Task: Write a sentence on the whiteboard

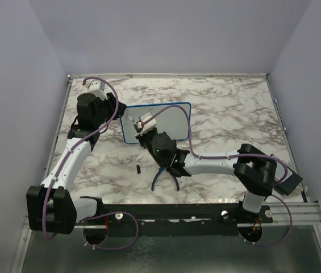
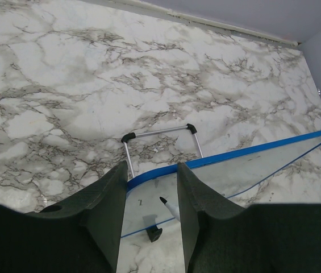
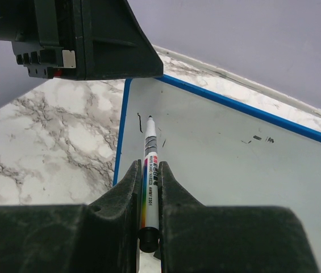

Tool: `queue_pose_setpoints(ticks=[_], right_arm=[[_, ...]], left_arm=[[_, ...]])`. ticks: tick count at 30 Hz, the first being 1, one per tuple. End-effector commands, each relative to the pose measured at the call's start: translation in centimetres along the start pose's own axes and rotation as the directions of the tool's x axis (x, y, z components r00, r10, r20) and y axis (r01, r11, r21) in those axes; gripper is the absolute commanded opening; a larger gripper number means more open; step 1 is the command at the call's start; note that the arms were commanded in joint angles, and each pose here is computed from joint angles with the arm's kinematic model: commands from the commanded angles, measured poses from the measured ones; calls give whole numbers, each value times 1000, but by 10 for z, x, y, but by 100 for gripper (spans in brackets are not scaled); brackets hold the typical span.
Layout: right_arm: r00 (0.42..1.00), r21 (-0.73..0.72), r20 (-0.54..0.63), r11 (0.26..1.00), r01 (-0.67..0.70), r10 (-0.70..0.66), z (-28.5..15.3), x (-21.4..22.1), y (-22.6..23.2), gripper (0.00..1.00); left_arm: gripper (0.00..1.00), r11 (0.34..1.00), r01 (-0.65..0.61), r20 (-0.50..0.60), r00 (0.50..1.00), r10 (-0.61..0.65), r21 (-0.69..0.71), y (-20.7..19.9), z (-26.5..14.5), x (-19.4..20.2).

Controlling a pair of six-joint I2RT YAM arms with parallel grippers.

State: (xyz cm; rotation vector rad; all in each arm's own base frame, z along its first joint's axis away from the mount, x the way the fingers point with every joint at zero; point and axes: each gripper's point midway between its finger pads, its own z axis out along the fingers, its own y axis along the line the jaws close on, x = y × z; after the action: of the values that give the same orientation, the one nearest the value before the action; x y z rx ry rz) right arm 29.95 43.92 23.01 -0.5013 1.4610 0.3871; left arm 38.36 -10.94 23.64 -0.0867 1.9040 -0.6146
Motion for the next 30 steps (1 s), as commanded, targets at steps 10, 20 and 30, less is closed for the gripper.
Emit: queue_pose_setpoints(ticks=[10, 20, 30], right_arm=[[1000, 37, -24, 999, 7, -6, 9, 12, -1, 1], [999, 32, -49, 999, 6, -5, 8, 24, 0, 1], [997, 17, -81, 1000, 8, -7, 8, 37, 3, 1]], left_arm=[[40, 1000, 1, -30, 1000, -1, 29, -4, -3, 10], [40, 999, 0, -29, 1000, 1, 32, -5, -4, 10], [40, 999, 0, -27, 1000, 1, 32, -5, -4, 9]])
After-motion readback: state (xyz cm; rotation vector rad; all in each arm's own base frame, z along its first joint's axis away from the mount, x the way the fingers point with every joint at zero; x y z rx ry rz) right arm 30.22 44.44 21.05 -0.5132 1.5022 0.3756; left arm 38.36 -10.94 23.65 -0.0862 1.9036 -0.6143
